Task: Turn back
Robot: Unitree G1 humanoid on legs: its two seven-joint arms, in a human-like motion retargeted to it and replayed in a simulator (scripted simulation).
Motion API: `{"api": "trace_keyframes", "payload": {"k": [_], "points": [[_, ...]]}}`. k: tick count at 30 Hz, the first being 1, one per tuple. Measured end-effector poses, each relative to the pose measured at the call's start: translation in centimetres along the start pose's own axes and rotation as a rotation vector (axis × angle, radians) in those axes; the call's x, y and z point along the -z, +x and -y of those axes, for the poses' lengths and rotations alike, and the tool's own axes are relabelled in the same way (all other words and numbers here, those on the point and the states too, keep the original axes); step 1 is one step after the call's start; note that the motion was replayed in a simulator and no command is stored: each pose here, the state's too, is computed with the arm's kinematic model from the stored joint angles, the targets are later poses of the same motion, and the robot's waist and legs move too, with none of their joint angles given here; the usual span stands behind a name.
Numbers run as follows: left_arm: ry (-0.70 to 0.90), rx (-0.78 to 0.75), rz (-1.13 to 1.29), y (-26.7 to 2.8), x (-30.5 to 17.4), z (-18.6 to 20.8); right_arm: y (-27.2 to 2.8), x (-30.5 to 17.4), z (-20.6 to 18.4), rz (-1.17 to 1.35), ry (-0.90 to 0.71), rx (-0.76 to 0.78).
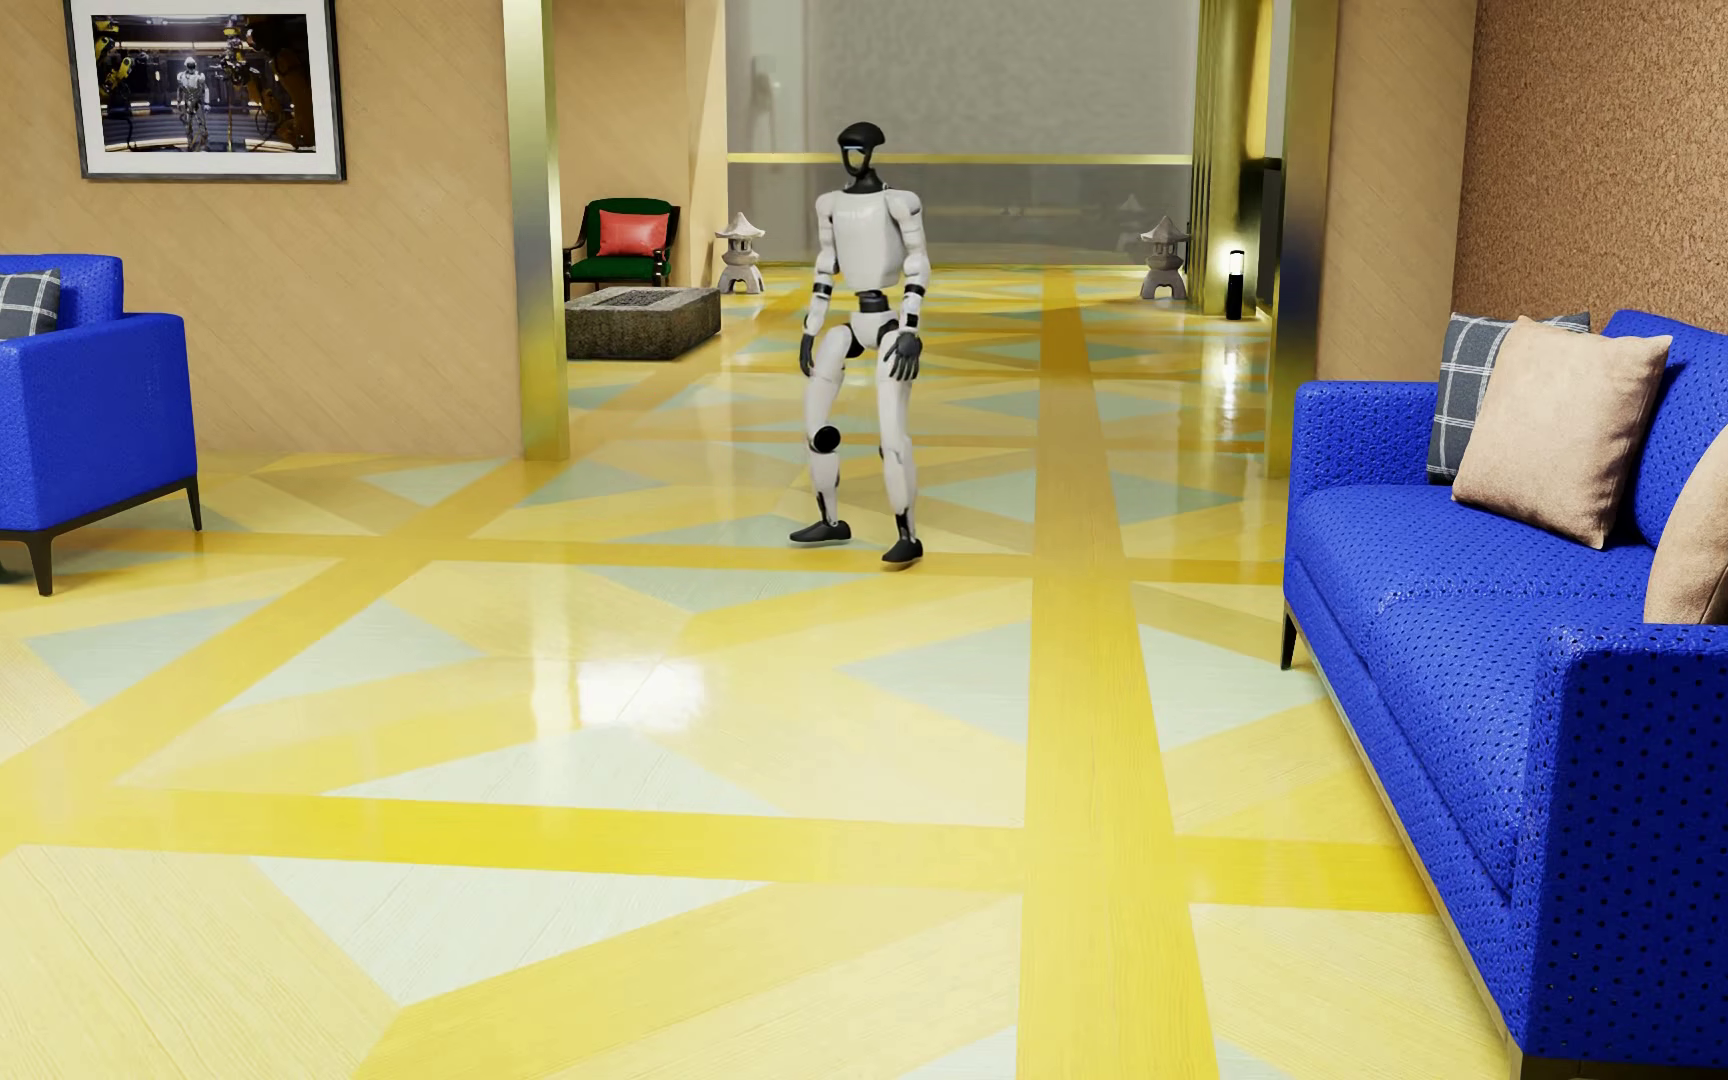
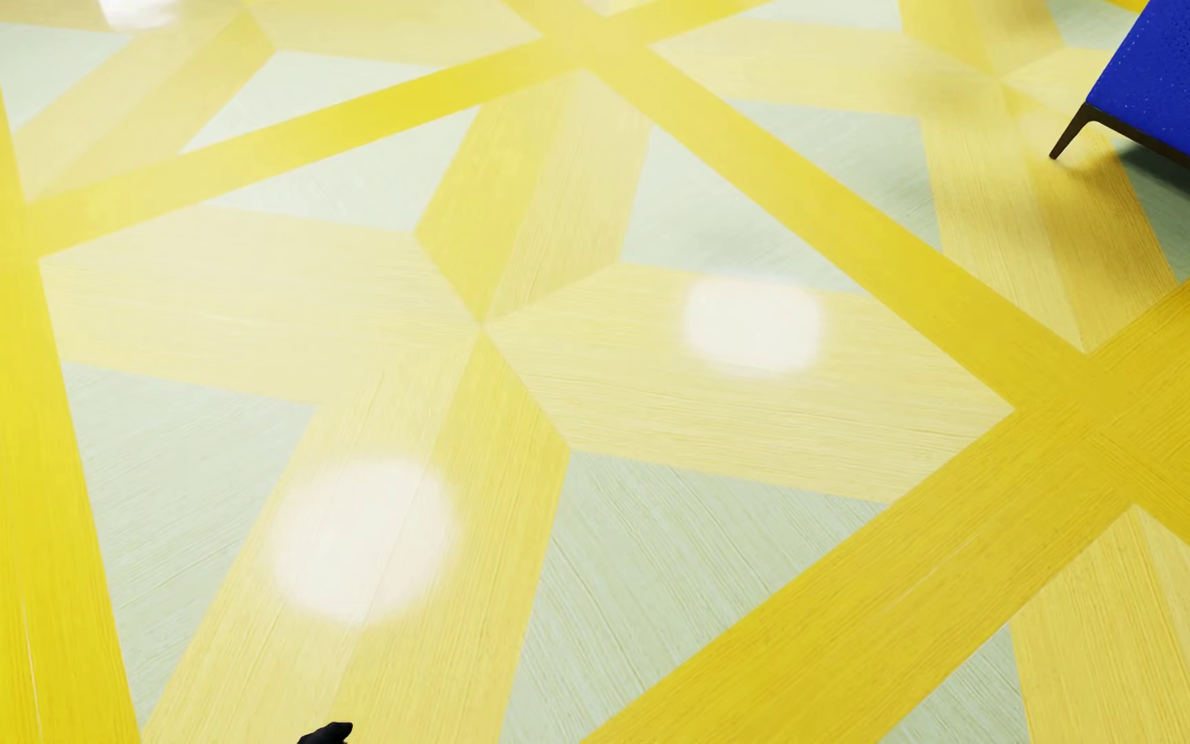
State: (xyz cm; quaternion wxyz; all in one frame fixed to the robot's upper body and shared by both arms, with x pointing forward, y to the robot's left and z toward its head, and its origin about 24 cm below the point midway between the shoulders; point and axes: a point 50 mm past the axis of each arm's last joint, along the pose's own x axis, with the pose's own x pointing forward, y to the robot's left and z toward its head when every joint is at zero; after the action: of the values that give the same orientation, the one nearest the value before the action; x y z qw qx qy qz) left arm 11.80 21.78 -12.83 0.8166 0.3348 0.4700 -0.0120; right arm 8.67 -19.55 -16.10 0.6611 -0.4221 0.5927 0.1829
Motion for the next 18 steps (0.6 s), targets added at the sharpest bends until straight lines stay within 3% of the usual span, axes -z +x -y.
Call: {"api": "trace_keyframes", "payload": {"k": [6, 11, 15, 18], "points": [[-0.030, 0.063, -0.098, -0.8, 2.1, 2.2, 0.1, 1.6, 2.6, -0.022, 0.023, 0.080], [0.000, 0.172, -0.266, -2.2, 5.9, 4.6, -0.9, -4.3, 6.2, 0.177, -0.043, 0.219], [0.101, 0.188, -0.320, -1.9, 7.3, 3.5, -2.6, -8.9, 5.2, 0.387, -0.065, 0.244], [0.080, 0.092, -0.256, -0.8, 5.8, 1.1, -3.0, -9.9, 4.0, 0.435, -0.212, 0.207]]}}
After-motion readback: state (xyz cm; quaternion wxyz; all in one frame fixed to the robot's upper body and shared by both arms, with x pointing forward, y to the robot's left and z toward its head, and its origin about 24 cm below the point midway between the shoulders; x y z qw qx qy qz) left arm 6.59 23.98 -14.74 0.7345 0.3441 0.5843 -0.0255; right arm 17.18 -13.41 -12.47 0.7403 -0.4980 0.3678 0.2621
